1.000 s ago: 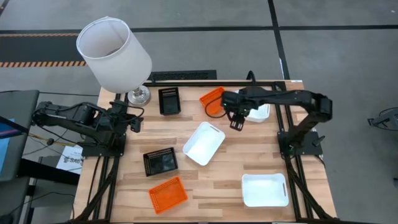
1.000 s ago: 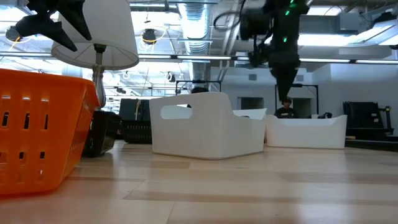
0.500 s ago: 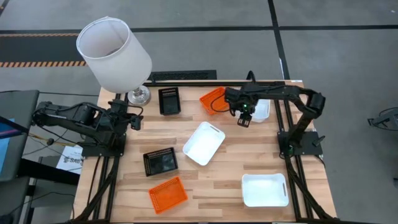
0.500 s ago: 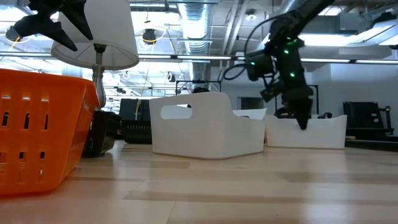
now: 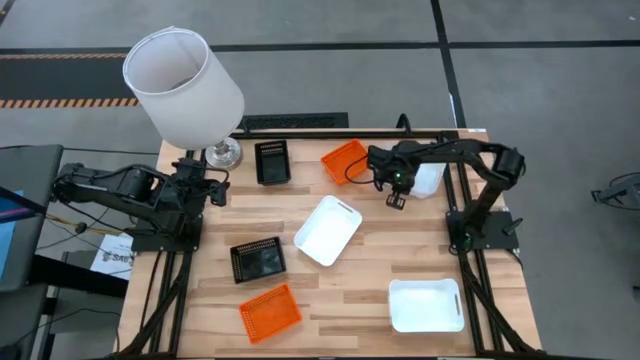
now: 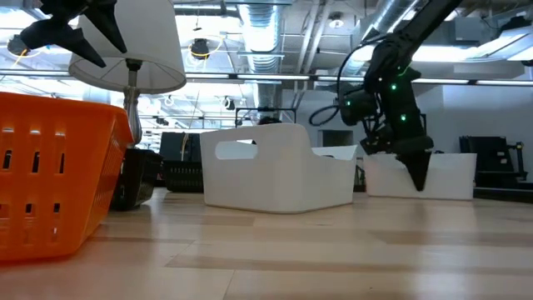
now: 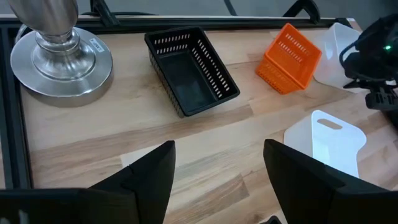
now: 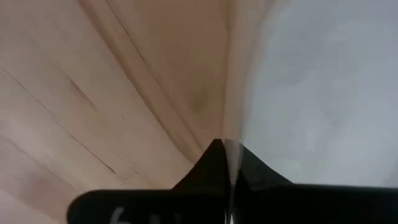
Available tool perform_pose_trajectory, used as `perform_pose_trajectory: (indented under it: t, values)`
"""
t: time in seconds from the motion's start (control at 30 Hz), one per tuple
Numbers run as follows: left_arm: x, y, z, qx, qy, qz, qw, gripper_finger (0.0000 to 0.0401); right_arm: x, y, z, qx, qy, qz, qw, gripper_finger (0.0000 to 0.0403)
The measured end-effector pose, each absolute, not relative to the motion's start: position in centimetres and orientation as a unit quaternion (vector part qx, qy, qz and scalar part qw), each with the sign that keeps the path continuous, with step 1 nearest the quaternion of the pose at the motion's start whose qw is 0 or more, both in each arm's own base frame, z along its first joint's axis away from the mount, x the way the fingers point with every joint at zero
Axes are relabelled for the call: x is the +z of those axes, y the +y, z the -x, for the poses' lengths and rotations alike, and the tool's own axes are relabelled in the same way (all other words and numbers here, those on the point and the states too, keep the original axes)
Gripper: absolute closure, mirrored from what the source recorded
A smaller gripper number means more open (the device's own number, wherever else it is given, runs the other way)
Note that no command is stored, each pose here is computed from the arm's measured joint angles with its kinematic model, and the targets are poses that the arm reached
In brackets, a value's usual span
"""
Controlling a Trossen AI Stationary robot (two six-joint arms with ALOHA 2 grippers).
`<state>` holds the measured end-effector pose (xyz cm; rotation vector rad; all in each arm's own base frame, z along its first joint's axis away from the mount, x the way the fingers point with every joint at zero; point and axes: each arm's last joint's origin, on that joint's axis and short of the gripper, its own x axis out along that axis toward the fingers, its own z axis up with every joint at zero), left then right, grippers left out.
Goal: Stack baskets by color
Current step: Stack the top white bin on top of the middle white bin
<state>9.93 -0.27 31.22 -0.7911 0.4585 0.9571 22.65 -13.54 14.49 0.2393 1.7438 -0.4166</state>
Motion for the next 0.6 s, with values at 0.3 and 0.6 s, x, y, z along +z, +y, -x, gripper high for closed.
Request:
perform_pose_trajectory:
  t: [0.3,0.6]
  values:
    - [31.2,-0.3,-9.9,0.443,0.217,0.364,0.790,0.0168,20.2,-13.0,-22.6,-0.198,0.715,-0.075,0.667,0.0400]
    - [31.2,-0.3,-9.9,0.443,0.216,0.362,0.791,0.0168,30.3,-7.0,-24.1,-0.018,0.583,0.221,0.781,0.0401]
